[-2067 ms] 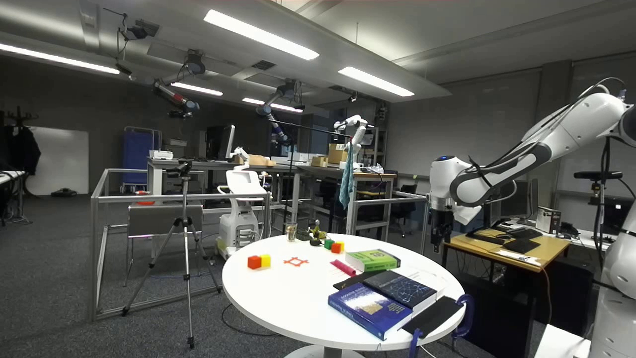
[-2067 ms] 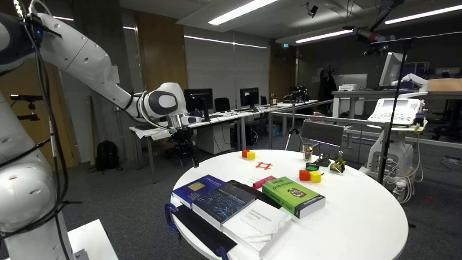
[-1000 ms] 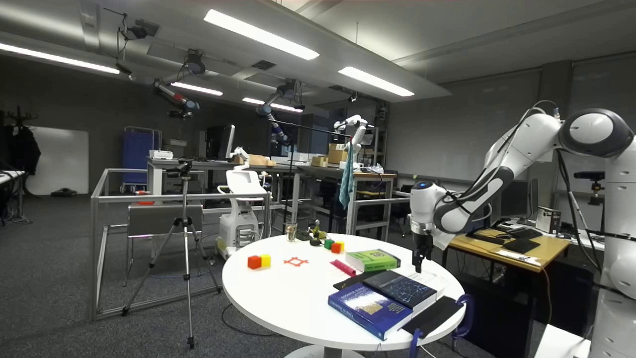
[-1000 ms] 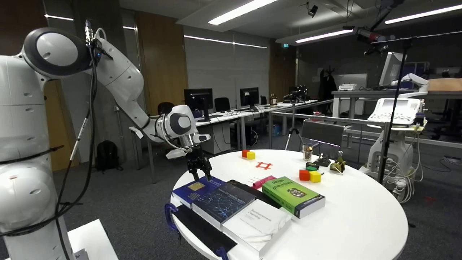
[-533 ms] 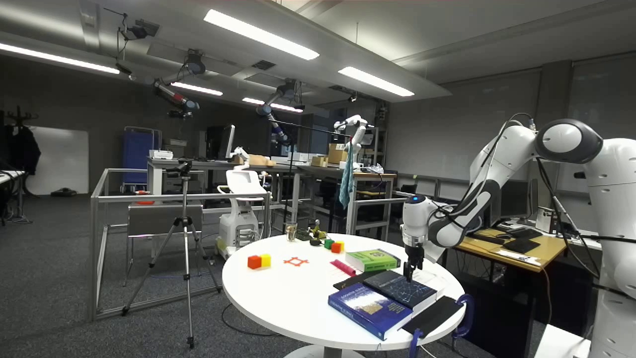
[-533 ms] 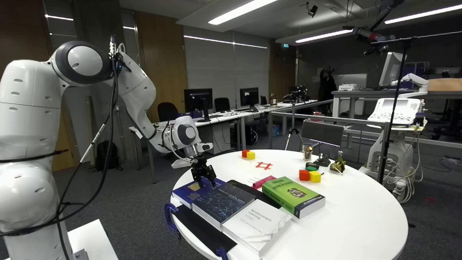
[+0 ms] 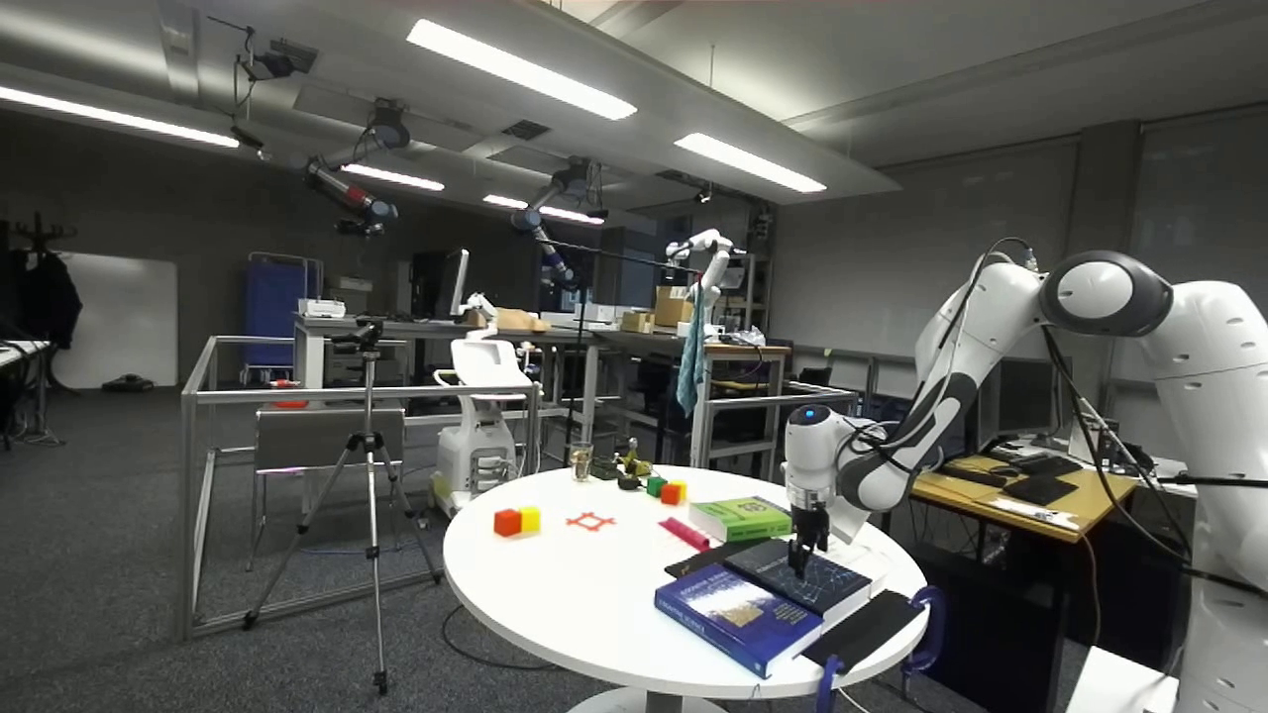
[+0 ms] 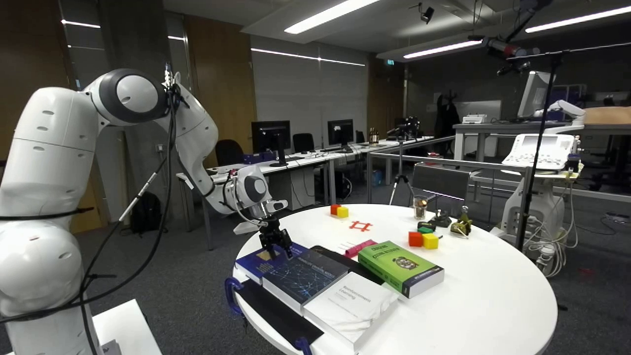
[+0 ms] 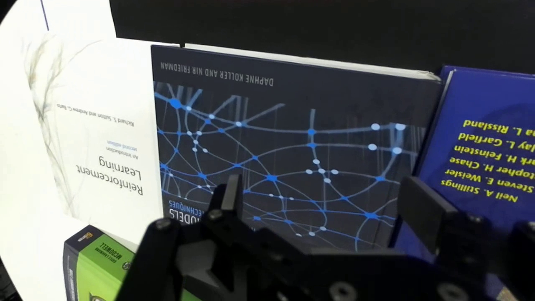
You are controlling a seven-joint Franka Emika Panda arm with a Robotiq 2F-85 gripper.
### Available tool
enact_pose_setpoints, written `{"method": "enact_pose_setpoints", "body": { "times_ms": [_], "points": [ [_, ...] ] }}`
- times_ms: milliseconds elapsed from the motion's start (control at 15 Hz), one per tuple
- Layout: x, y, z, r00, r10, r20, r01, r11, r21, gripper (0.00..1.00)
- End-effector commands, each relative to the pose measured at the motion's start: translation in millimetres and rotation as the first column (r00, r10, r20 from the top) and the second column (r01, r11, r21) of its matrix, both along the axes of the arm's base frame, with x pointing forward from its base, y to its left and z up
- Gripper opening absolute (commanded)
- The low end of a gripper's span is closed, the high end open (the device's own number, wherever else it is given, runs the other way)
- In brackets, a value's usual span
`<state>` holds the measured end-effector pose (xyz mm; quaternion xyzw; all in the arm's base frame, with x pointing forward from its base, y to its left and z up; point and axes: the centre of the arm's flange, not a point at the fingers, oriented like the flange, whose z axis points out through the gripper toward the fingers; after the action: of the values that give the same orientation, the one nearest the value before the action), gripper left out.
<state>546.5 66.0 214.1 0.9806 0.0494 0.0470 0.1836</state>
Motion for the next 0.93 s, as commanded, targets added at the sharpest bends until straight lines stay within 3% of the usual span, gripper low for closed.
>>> {"method": "enact_pose_setpoints", "body": {
  "times_ms": [0,867],
  "points": [
    [9,8,-11,0.999,0.014,0.041,-0.014,1.0,-0.016,1.0],
    [22,6,-36,0.998,0.034,0.054,-0.036,0.999,0.032,1.0]
  ]
}}
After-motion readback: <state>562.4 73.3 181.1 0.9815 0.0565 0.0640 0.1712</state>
